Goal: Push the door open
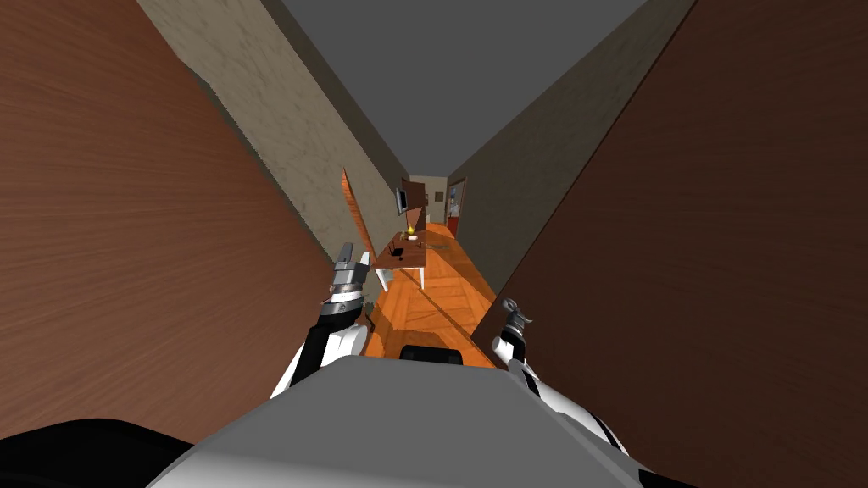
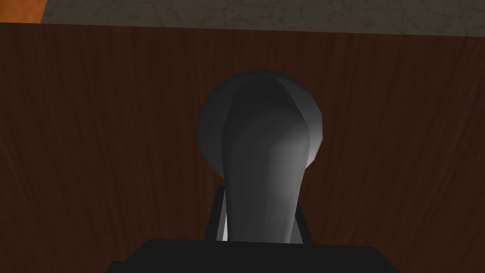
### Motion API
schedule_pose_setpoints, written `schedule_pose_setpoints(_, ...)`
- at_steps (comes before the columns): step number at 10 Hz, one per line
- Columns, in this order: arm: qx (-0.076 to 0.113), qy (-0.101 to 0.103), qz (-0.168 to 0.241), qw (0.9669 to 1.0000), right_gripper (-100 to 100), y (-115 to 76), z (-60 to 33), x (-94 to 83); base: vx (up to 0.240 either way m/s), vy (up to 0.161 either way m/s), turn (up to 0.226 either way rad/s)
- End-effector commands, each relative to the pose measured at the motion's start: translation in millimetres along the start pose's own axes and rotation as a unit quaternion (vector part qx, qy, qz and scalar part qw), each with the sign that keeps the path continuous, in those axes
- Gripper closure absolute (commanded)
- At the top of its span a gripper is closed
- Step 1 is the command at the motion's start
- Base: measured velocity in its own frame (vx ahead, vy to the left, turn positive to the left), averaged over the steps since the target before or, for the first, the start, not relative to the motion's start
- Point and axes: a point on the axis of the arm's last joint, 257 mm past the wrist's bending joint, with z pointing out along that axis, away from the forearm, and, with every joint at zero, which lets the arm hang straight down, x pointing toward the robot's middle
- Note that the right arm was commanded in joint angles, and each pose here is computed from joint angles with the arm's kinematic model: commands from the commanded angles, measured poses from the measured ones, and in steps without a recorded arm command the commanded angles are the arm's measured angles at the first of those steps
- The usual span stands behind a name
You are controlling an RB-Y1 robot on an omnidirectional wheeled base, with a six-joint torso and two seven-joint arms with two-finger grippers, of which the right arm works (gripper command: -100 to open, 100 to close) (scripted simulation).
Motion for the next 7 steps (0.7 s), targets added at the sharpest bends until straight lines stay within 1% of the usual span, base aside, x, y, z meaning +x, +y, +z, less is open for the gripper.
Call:
schedule_pose_setpoints(1,-0.008,-0.010,-0.001,0.9999,100,7.0,3.3,-10.1,0.112,-0.010,-0.024)
schedule_pose_setpoints(2,-0.008,-0.010,-0.001,0.9999,100,7.0,3.3,-10.1,0.037,-0.001,0.001)
schedule_pose_setpoints(3,-0.008,-0.024,-0.001,0.9997,100,7.3,4.0,-22.3,0.139,-0.006,-0.036)
schedule_pose_setpoints(7,-0.009,-0.050,0.000,0.9987,100,7.9,4.4,-44.0,0.204,-0.002,-0.058)
